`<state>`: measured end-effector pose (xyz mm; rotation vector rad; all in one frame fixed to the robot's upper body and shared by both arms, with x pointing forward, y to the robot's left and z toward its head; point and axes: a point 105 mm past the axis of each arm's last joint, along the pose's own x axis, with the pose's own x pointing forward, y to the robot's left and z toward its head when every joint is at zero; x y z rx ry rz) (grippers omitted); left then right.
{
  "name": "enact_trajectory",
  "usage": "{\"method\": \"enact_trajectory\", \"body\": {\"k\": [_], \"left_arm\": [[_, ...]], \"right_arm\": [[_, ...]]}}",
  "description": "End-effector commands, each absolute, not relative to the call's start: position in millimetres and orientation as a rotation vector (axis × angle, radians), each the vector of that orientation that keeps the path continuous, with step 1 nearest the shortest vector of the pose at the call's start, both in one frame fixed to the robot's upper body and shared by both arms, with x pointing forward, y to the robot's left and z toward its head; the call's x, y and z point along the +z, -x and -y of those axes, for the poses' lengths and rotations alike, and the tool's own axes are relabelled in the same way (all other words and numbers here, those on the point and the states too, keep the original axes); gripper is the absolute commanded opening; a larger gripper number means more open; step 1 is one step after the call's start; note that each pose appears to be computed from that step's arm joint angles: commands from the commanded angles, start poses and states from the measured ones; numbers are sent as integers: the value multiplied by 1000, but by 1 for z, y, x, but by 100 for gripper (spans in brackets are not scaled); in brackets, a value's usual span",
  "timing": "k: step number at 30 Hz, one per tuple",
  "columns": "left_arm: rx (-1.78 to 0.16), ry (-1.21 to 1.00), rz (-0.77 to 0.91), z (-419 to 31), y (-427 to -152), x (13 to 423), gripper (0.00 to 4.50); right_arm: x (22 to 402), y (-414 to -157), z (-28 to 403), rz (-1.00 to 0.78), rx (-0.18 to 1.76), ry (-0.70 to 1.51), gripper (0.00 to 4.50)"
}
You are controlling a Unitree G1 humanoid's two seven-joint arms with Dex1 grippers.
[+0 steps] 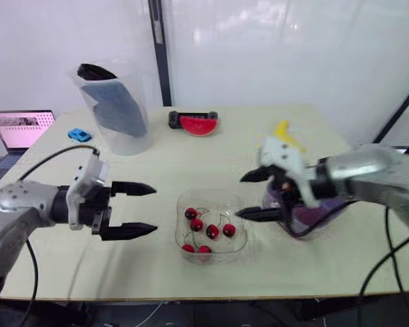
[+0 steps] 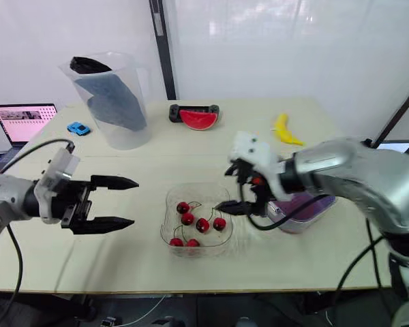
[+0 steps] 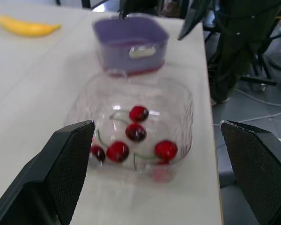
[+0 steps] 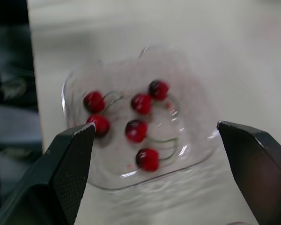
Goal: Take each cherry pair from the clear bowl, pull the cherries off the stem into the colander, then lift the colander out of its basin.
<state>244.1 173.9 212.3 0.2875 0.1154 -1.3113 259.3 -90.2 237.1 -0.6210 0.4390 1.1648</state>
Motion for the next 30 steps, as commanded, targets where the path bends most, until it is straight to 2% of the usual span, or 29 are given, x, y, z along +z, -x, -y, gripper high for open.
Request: {"method": "enact_trajectory", "body": {"k": [1,9,12,15,30], "left_arm": [[-1258,-316,-75,-181,-241,208,450],[-1165,-265,-18,-184,-235,204,450],[-1136,-280,-12,-186,-235,203,450],[-1123,-284,-12,-188,-235,203,450],[-1165,-307,-54,-185,-236,203,450]], "right_arm": [[236,-265,77,-492,1154,656,446],[208,-299,23,-563,1085,674,446],[193,-302,8,-605,1081,636,366],[180,-306,1,-629,1065,623,223],[150,-317,-1,-674,981,631,223]]}}
